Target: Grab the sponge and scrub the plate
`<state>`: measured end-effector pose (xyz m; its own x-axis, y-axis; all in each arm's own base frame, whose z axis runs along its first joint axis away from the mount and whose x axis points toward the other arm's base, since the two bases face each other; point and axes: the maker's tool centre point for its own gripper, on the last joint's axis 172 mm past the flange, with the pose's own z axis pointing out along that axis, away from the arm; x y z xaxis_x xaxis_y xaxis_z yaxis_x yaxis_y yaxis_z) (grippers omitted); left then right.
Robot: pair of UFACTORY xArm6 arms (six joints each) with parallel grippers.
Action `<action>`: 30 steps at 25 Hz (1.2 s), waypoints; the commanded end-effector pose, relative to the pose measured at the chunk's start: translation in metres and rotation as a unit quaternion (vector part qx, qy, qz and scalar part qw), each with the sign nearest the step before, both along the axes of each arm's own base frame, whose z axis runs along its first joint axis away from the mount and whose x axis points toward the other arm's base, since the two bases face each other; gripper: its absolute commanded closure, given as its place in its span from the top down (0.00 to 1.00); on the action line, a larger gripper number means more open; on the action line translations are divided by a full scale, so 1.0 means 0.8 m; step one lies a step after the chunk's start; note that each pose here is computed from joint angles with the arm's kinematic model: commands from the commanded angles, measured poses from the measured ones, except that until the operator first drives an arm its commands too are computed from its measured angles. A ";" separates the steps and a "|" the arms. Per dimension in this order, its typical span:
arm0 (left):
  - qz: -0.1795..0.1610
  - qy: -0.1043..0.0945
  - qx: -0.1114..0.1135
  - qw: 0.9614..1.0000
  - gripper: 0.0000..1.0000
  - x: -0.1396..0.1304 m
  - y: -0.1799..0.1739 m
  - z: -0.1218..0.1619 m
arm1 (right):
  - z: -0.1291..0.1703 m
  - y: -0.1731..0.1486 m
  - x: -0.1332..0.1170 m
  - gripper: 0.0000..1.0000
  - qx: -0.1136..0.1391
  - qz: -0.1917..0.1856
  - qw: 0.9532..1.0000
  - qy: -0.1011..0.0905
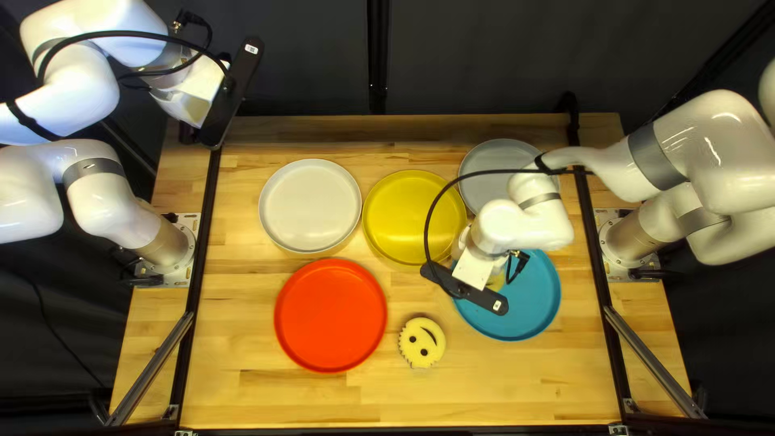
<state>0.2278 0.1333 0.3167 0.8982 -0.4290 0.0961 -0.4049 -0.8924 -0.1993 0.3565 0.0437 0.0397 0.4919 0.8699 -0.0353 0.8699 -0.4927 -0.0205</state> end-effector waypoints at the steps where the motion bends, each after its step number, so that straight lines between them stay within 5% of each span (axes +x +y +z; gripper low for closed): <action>1: 0.000 0.000 0.000 1.000 1.00 0.000 0.000 0.000 | 0.010 0.001 -0.015 0.00 0.000 -0.013 1.000 0.004; 16: 0.000 0.000 0.000 1.000 1.00 0.000 0.000 0.000 | 0.004 0.113 0.011 0.00 -0.024 0.025 0.999 -0.012; 30: 0.000 0.000 0.000 1.000 1.00 0.000 0.000 0.000 | 0.004 0.008 -0.024 0.00 -0.021 0.014 1.000 -0.005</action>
